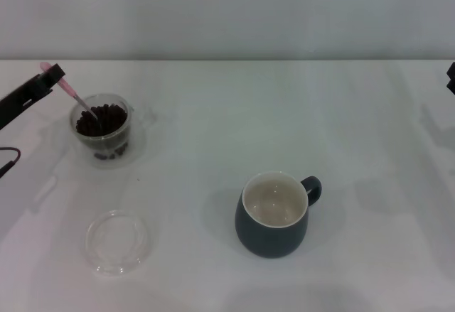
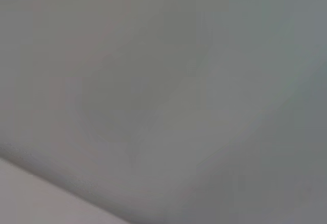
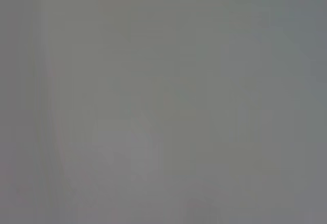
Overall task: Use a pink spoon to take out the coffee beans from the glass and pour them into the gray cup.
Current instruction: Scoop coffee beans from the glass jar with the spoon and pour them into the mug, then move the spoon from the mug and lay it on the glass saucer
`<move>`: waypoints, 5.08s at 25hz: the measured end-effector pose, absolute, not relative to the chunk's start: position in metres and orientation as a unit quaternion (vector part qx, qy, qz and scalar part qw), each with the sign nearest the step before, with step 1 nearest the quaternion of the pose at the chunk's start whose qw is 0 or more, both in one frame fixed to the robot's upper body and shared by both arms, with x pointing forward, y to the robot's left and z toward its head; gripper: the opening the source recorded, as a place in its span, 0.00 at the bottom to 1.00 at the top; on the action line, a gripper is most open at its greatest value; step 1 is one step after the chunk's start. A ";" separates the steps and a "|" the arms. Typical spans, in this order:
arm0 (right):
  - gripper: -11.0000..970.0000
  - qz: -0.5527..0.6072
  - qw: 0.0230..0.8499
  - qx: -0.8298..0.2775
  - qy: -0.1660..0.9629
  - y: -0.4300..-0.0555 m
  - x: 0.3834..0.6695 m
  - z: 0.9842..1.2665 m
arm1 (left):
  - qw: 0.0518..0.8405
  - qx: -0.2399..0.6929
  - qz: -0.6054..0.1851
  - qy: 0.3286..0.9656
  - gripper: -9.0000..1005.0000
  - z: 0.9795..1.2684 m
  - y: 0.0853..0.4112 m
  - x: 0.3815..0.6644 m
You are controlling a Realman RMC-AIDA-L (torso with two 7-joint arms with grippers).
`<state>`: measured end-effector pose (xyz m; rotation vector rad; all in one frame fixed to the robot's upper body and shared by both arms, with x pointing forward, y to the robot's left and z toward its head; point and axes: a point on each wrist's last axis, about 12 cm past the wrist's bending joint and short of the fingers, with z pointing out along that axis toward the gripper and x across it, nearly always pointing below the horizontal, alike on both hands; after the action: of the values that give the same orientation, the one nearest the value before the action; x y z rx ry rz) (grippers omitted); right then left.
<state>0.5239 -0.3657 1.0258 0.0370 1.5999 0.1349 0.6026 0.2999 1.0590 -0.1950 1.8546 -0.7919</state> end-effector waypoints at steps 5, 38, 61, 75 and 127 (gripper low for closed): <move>0.91 0.060 0.694 0.018 0.717 -0.366 0.523 1.025 | 0.512 -0.117 -0.347 0.777 0.14 1.053 0.300 0.599; 0.91 0.073 0.693 0.020 0.717 -0.359 0.523 1.023 | 0.499 -0.236 -0.430 0.714 0.14 1.049 0.327 0.569; 0.91 0.091 0.687 0.010 0.721 -0.349 0.521 1.020 | 0.504 -0.234 -0.506 0.660 0.14 1.046 0.329 0.528; 0.91 0.098 0.684 0.000 0.723 -0.345 0.520 1.019 | 0.438 -0.149 -0.599 0.653 0.14 1.054 0.276 0.530; 0.91 0.109 0.691 0.011 0.715 -0.344 0.510 1.017 | 0.470 0.091 -0.593 0.648 0.14 1.102 0.232 0.564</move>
<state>0.5101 -0.3443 1.0169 0.0243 1.5980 0.2445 0.5645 0.2325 1.1025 0.2240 1.5872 -1.4526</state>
